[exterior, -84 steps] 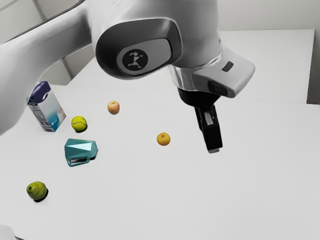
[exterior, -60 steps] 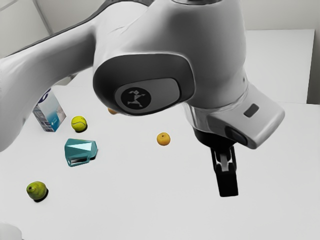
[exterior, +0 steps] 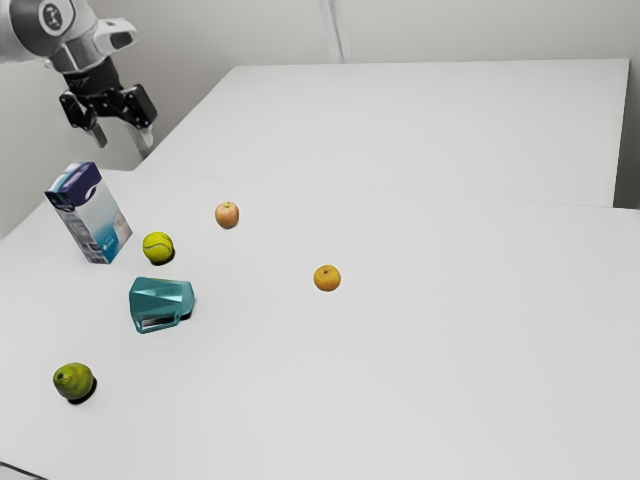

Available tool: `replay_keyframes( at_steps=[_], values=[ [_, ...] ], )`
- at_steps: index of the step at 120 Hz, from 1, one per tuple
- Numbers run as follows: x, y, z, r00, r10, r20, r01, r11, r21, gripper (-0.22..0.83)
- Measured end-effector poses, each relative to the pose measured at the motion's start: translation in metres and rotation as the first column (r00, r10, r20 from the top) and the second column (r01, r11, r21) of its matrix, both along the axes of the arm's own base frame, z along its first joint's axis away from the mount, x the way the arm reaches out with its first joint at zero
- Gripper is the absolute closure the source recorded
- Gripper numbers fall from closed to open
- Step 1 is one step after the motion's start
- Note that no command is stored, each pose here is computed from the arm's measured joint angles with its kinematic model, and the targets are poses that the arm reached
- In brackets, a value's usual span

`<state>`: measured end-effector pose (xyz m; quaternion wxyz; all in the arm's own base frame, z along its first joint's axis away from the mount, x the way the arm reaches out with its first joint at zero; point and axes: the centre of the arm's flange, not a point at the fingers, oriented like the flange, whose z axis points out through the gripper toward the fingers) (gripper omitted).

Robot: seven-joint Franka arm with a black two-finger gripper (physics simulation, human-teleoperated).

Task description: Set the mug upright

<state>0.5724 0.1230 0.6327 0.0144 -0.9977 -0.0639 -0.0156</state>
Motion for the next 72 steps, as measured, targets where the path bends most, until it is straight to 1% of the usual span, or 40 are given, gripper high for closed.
replay_keyframes(
  at_steps=[6,11,17,27,35,46,60,72],
  values=[
    [0.008,-0.035,-0.003,0.998,-0.058,0.001,0.058,0.998,0.002,0.00],
    [0.013,-0.043,-0.008,0.998,-0.069,-0.001,0.069,0.998,0.000,0.00],
    [0.016,-0.027,-0.017,0.999,-0.038,-0.008,0.038,0.999,-0.006,0.00],
    [0.011,0.025,-0.032,0.998,0.060,-0.017,-0.060,0.998,-0.030,0.00],
    [-0.003,0.073,-0.058,0.987,0.157,-0.043,-0.161,0.983,-0.085,0.00],
    [-0.034,0.121,-0.112,0.959,0.267,-0.095,-0.281,0.937,-0.205,0.00],
    [-0.064,0.155,-0.164,0.928,0.353,-0.118,-0.372,0.865,-0.336,0.00],
    [-0.071,0.185,-0.204,0.902,0.415,-0.119,-0.423,0.793,-0.438,0.00]
  ],
)
